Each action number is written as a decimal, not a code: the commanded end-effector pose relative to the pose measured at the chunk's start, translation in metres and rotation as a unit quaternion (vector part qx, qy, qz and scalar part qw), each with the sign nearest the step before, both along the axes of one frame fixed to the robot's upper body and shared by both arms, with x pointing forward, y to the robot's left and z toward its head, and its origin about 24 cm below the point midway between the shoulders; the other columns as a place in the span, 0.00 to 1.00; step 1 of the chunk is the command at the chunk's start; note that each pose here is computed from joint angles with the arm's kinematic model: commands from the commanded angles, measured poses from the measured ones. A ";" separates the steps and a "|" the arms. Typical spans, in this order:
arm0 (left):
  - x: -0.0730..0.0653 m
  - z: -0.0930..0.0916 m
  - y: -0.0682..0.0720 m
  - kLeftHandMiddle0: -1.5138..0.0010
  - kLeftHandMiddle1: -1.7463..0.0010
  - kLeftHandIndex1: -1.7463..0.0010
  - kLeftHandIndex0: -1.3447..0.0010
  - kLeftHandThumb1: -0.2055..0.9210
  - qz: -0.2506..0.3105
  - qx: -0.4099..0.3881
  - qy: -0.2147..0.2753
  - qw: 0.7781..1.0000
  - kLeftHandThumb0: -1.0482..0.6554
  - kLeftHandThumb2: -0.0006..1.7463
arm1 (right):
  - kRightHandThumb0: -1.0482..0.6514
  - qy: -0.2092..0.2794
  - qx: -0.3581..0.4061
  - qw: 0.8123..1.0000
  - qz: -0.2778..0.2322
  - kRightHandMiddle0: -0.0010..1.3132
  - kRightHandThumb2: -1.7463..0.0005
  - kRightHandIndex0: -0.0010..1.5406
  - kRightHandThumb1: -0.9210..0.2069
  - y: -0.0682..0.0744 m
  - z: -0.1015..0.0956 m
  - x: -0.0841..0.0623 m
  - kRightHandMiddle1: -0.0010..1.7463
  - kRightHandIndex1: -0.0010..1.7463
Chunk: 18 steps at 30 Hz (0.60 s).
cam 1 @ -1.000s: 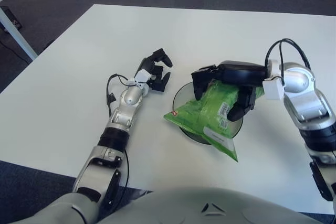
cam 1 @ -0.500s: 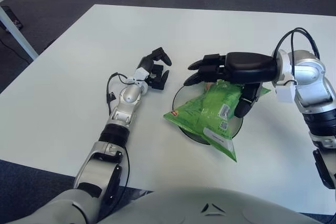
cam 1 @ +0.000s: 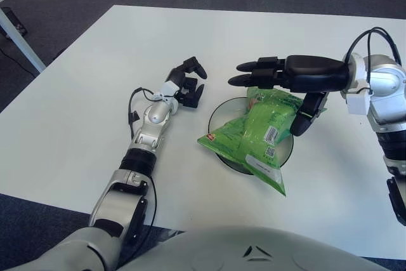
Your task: Put the snack into the plate.
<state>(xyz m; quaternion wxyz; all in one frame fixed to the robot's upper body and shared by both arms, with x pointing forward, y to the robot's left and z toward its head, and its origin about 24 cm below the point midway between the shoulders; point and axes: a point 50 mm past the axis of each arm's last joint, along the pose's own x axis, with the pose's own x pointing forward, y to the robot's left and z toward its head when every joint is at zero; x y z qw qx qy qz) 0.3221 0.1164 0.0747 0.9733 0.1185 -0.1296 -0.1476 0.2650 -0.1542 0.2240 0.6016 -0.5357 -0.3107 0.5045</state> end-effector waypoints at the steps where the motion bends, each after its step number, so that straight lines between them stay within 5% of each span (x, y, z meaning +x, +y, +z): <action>1: -0.012 -0.031 0.003 0.16 0.00 0.00 0.55 0.47 0.012 0.011 0.053 0.998 0.34 0.75 | 0.06 -0.014 0.003 1.000 -0.025 0.00 0.75 0.00 0.20 -0.012 0.011 -0.003 0.00 0.00; 6: -0.013 -0.029 0.003 0.16 0.00 0.00 0.56 0.49 0.012 0.012 0.041 0.999 0.34 0.73 | 0.04 -0.005 -0.003 0.998 -0.060 0.00 0.75 0.00 0.19 -0.026 0.024 -0.005 0.00 0.00; 13: -0.014 -0.027 0.002 0.16 0.00 0.00 0.57 0.50 0.014 0.019 0.037 0.999 0.34 0.73 | 0.06 0.049 0.020 0.986 -0.157 0.00 0.76 0.00 0.20 -0.058 0.018 0.008 0.00 0.00; 18: -0.014 -0.026 0.001 0.16 0.00 0.00 0.57 0.50 0.016 0.022 0.035 0.999 0.34 0.73 | 0.08 0.066 0.032 0.978 -0.196 0.00 0.73 0.00 0.23 -0.062 0.018 0.014 0.00 0.00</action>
